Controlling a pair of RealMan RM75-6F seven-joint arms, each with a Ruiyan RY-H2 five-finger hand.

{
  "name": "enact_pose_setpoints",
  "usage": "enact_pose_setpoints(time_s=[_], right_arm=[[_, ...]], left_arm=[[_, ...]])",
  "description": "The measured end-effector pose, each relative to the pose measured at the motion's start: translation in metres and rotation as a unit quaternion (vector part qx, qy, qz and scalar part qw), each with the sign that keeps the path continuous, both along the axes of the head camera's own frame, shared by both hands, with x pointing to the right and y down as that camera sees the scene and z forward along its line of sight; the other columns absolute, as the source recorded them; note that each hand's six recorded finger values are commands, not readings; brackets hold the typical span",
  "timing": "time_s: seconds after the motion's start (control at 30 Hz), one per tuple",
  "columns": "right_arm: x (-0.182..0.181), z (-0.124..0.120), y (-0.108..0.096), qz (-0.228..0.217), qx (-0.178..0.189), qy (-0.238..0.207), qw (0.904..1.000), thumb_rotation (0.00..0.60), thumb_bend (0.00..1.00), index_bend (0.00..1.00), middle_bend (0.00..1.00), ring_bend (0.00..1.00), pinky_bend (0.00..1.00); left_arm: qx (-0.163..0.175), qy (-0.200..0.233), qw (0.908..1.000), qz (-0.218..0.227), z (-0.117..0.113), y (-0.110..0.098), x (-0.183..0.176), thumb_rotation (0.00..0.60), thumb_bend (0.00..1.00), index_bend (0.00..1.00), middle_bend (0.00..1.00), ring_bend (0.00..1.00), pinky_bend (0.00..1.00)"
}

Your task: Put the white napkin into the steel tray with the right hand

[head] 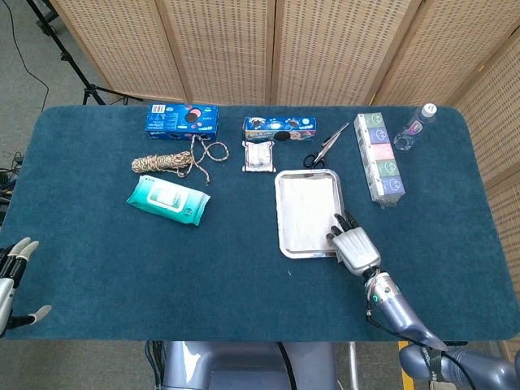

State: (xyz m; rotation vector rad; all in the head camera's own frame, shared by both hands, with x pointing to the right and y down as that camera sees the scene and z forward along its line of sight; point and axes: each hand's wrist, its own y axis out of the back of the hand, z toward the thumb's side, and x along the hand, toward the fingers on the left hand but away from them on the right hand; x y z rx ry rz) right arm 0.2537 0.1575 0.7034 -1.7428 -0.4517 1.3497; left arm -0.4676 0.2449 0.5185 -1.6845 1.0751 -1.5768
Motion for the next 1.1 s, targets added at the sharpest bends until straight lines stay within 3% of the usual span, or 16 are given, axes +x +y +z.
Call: enact_pose_setpoints(time_s=[0.37, 0.6, 0.87, 1.1], right_arm=[[0.003, -0.012, -0.009, 0.008, 0.024, -0.005, 0.9997, 0.6, 0.96, 0.42, 0.31, 0.08, 0.0], [-0.012, -0.027, -0.012, 0.017, 0.002, -0.075, 0.9971, 0.6, 0.96, 0.42, 0.31, 0.08, 0.0], [-0.028, -0.039, -0.017, -0.008, -0.004, -0.111, 0.9938, 0.6, 0.96, 0.42, 0.31, 0.08, 0.0], [-0.039, -0.076, -0.007, -0.081, 0.057, -0.135, 0.9859, 0.6, 0.95, 0.42, 0.31, 0.08, 0.0]], left_arm=[[0.0, 0.0, 1.0, 0.001, 0.0, 0.0, -0.001, 0.6, 0.0, 0.0, 0.0, 0.0, 0.0], [-0.001, -0.002, 1.0, 0.005, 0.001, 0.001, 0.002, 0.6, 0.0, 0.0, 0.0, 0.0, 0.0], [-0.002, -0.004, 1.0, 0.004, 0.002, 0.001, 0.002, 0.6, 0.0, 0.0, 0.0, 0.0, 0.0], [-0.002, -0.002, 1.0, 0.001, 0.001, 0.001, -0.001, 0.6, 0.0, 0.0, 0.0, 0.0, 0.0]])
